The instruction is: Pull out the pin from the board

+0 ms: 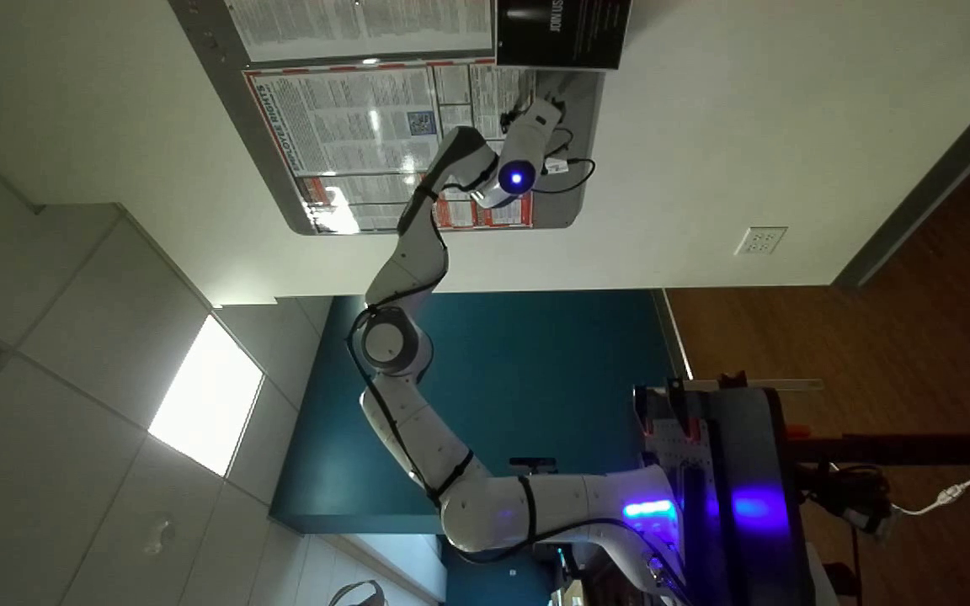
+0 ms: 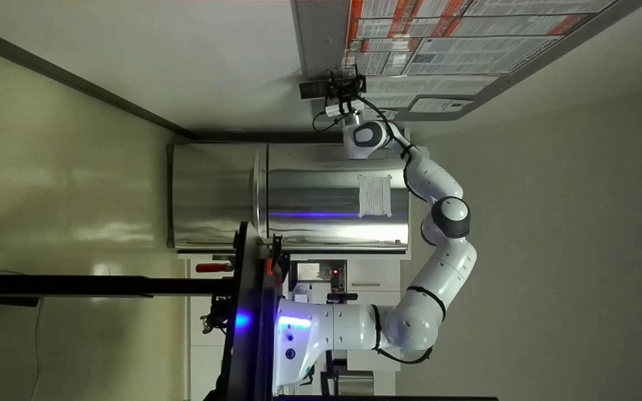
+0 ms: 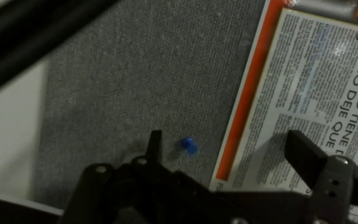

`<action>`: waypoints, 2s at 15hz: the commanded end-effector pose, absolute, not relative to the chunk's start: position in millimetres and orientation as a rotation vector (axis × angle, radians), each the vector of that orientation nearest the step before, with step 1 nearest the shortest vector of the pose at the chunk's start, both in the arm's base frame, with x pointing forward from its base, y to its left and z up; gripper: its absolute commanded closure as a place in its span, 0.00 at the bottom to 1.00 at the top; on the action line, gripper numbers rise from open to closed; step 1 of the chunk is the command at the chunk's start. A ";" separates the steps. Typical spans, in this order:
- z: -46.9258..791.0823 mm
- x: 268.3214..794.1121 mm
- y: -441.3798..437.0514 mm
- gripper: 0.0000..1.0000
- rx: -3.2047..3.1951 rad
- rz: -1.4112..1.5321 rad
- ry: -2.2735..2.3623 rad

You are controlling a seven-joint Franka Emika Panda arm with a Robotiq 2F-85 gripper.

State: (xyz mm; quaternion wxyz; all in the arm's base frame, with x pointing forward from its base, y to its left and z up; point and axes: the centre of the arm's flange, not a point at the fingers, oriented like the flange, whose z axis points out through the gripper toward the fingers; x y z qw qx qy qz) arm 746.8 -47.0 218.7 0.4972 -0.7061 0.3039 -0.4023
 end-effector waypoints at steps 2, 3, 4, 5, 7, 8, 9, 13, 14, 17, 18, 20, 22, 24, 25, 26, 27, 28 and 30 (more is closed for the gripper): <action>237.9 763.9 -43.2 0.00 -1.689 -0.977 0.744; 236.9 764.5 -43.1 0.00 -1.689 -0.977 0.744; 235.8 765.0 -43.1 0.00 -1.690 -0.977 0.743; 234.9 765.6 -43.1 0.00 -1.691 -0.978 0.741; 233.4 767.6 -44.0 0.00 -1.692 -0.985 0.737; 233.0 769.2 -45.2 0.00 -1.689 -0.993 0.731; 233.1 771.2 -46.6 0.00 -1.683 -1.001 0.725; 231.0 776.2 -51.0 0.00 -1.676 -1.014 0.708; 230.4 777.0 -52.2 0.00 -1.675 -1.014 0.701; 229.5 778.4 -54.7 0.17 -1.678 -1.017 0.683; 229.4 778.8 -55.1 0.26 -1.677 -1.017 0.678; 232.0 780.0 -57.0 0.40 -1.669 -1.022 0.665; 228.8 778.6 -60.7 0.55 -1.677 -1.021 0.666; 224.7 777.6 -62.6 0.71 -1.680 -1.019 0.668; 222.8 777.1 -63.2 0.78 -1.681 -1.018 0.669; 221.7 776.5 -64.4 0.84 -1.682 -1.016 0.671; 220.5 776.0 -65.9 0.93 -1.683 -1.016 0.673; 220.2 774.8 -68.6 0.99 -1.684 -1.017 0.676; 220.9 772.9 -73.6 0.95 -1.686 -1.020 0.675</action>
